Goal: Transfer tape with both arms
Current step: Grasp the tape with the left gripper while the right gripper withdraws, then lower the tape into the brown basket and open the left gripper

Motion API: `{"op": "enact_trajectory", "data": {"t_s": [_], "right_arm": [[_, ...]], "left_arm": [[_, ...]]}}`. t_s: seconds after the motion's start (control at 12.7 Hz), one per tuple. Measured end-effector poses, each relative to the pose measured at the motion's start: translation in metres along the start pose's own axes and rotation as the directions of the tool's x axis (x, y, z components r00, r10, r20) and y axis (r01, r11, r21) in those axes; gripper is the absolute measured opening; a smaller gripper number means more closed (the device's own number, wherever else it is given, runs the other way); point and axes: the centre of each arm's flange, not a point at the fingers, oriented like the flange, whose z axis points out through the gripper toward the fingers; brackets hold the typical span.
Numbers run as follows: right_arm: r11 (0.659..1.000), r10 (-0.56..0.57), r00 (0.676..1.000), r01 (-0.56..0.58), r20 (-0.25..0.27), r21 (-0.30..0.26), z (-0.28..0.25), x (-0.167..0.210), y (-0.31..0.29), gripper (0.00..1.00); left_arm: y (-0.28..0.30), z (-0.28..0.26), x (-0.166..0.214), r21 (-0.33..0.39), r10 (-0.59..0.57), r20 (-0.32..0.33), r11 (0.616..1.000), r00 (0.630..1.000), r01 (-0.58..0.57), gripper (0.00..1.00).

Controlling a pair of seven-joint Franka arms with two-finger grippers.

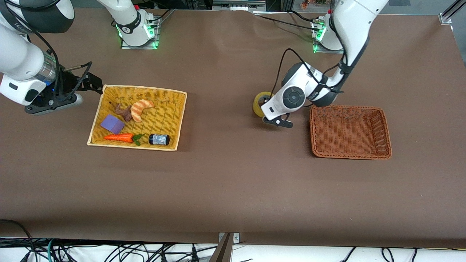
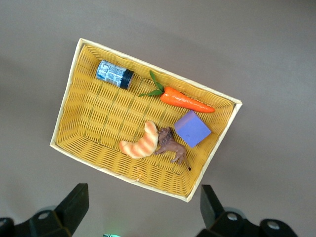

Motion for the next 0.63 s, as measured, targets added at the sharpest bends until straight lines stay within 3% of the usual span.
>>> {"op": "enact_trajectory", "data": {"t_s": [0.24,0.39,0.55,0.63], "right_arm": [[1.0,-0.004,1.0,0.004,0.0,0.0,0.0,0.0,-0.002,1.0],[1.0,-0.009,1.0,0.009,0.0,-0.001,0.0,0.001,-0.005,1.0],[1.0,-0.012,1.0,0.012,-0.001,-0.001,-0.001,0.001,-0.007,1.0],[1.0,-0.013,1.0,0.013,-0.002,-0.001,-0.001,0.0,-0.007,1.0]], "left_arm": [[-0.055,-0.087,0.0,0.094,-0.065,0.076,0.994,0.995,0.058,0.22],[-0.118,-0.129,0.004,0.153,-0.092,0.073,0.985,0.993,0.08,0.22],[-0.2,-0.133,0.013,0.201,-0.046,0.076,0.979,0.996,0.029,0.22],[-0.239,-0.127,0.02,0.191,-0.016,0.074,0.982,0.997,0.001,0.22]]}}
